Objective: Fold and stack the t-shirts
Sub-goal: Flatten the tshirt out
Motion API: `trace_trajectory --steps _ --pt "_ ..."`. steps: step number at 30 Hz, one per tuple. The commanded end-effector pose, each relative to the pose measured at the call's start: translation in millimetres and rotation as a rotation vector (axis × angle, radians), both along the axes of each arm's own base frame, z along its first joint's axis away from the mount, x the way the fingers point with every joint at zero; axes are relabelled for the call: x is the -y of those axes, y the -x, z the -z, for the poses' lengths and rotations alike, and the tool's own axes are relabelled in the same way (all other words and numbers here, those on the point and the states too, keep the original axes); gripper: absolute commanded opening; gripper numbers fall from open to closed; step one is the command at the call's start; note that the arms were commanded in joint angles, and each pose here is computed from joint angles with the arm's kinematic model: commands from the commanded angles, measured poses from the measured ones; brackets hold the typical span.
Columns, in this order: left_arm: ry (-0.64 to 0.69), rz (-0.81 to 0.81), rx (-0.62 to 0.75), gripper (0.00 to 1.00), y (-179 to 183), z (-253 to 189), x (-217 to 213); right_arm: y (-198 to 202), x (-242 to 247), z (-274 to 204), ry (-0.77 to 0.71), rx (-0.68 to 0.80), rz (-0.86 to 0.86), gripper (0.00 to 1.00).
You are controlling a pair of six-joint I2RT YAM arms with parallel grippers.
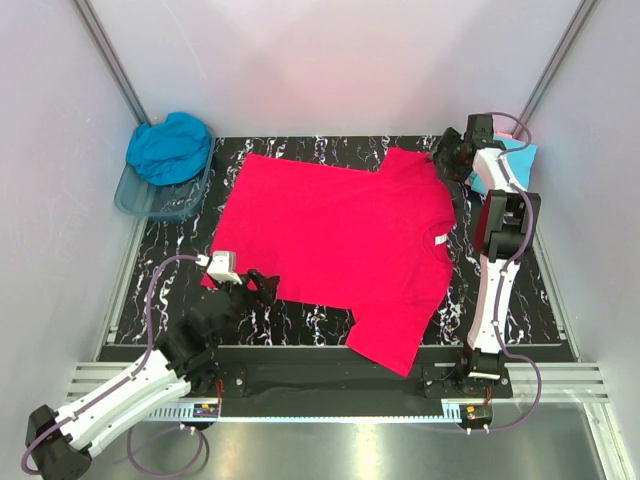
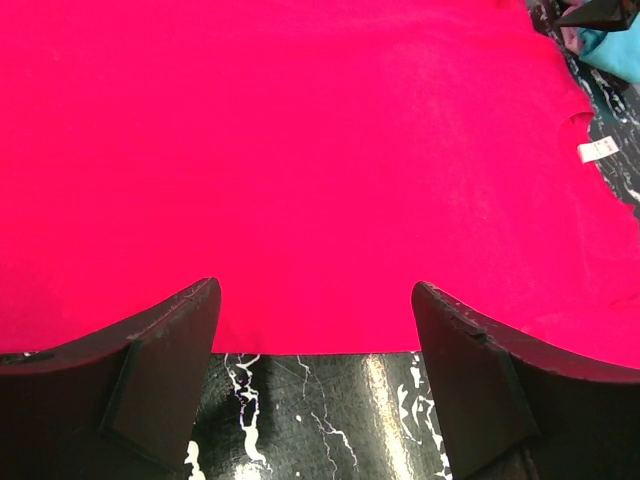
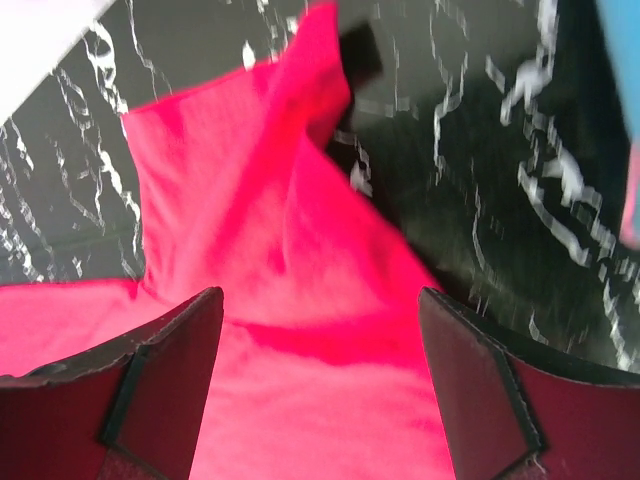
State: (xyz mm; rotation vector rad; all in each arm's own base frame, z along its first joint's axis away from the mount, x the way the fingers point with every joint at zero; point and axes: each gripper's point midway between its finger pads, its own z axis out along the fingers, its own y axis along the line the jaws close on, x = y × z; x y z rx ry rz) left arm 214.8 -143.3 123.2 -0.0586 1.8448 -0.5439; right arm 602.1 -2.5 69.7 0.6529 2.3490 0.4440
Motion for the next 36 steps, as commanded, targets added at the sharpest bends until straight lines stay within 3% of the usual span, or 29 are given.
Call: trace_trajectory --steps 1,10,21,30,36 --pt "0.035 -0.003 0.050 0.81 -2.0 -11.3 0.7 -25.2 8.0 -10.8 0.072 0.097 -0.038 0.86" --pt "0.048 0.000 0.063 0.81 -0.9 -13.6 0.2 -47.6 11.5 -16.7 0.051 0.194 -0.114 0.86" --pt "0.050 -0.003 0.067 0.80 -0.6 -13.9 -0.8 -60.9 11.3 4.1 -0.005 0.193 -0.098 0.85" --pt "0.061 -0.003 0.078 0.80 -0.2 -15.2 -1.2 -78.1 -20.4 -12.1 -0.292 0.267 -0.110 0.83" --pt "0.063 -0.002 0.081 0.80 0.3 -15.4 -1.9 -81.5 -26.2 -23.0 -0.313 0.296 -0.124 0.80"
